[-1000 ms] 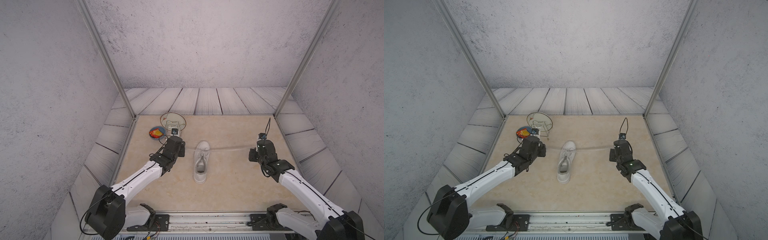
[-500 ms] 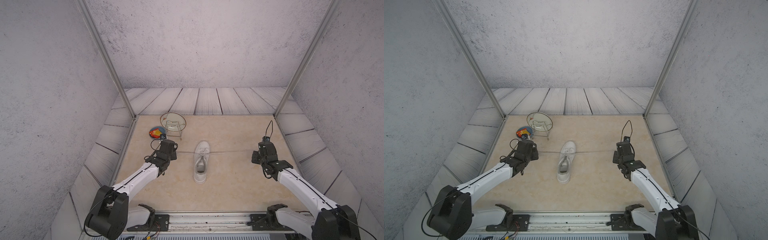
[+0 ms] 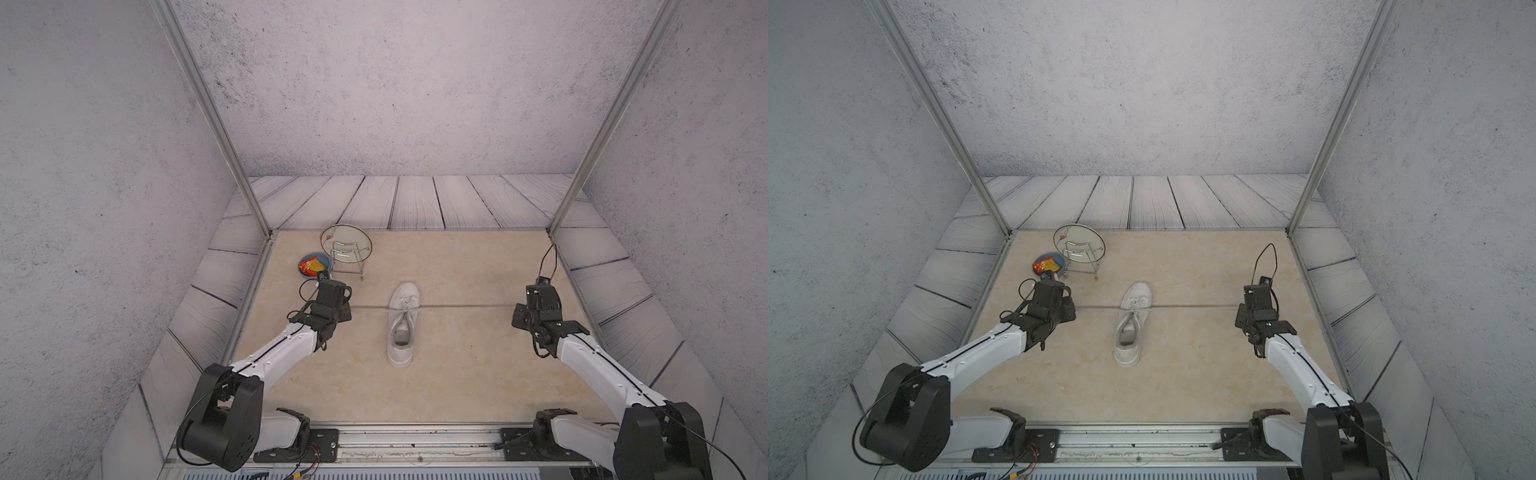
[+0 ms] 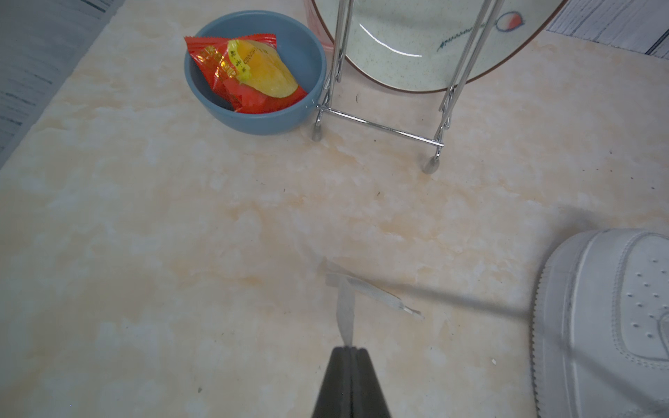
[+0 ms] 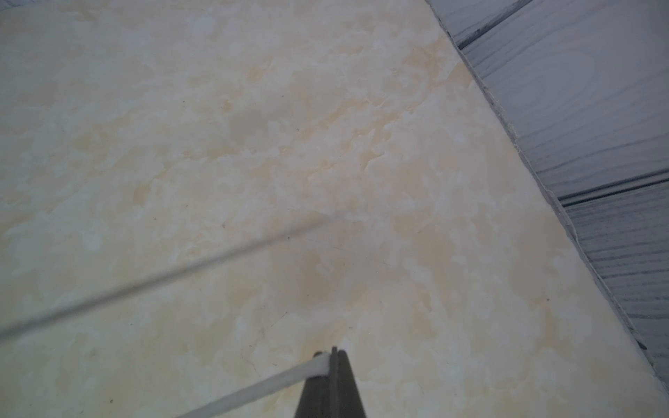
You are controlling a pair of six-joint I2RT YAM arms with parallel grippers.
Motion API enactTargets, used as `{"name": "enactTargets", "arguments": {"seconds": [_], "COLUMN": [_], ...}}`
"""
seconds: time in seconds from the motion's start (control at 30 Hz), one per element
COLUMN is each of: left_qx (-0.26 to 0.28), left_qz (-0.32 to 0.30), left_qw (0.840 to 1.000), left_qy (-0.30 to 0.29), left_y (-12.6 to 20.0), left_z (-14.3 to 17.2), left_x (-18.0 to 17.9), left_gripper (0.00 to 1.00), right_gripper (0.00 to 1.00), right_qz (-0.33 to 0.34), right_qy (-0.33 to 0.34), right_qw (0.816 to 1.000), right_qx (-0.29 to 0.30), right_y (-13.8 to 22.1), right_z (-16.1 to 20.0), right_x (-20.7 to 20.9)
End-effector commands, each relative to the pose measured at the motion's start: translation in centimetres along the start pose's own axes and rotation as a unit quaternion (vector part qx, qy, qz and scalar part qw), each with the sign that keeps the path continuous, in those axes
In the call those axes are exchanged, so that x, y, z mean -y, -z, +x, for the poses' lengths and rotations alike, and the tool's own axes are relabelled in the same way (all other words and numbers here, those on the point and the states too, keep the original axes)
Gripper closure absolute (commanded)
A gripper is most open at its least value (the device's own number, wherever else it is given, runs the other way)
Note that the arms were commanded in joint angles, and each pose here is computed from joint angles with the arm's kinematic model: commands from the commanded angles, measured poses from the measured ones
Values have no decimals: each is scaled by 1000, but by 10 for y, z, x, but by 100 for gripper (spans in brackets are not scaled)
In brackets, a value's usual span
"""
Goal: Tie the shoes
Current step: Tie the shoelace on the shoe.
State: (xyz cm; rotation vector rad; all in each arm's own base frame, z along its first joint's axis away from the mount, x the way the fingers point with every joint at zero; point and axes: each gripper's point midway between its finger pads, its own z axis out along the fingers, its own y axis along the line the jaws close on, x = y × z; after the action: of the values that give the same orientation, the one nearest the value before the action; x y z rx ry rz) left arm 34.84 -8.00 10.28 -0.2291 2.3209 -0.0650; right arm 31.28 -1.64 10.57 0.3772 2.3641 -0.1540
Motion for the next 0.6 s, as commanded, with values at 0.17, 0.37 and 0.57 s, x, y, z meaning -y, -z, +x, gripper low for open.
{"name": "enactTargets", "arguments": {"seconds": [0.17,0.37,0.57], "left_qx": [-9,-19,-17], "left_qz": [-7,45,73], "left_qw": [1000,999,997], "left_qy": [11,-7,7], "left_y": [-5,-4,6], "left_z": [5,7,3], "left_x": [-7,11,16], "left_gripper": [100,100,72], "right_gripper": [100,100,86], "right_qz": [-4,-110,-204], "right_qy": [-12,-15,-18], "right_qw": [1000,994,978], "right_qx": [-9,-22,-33], "right_y": [-5,1,23], "right_z": [-2,-4,-6], "right_x": [3,-33,-63]}}
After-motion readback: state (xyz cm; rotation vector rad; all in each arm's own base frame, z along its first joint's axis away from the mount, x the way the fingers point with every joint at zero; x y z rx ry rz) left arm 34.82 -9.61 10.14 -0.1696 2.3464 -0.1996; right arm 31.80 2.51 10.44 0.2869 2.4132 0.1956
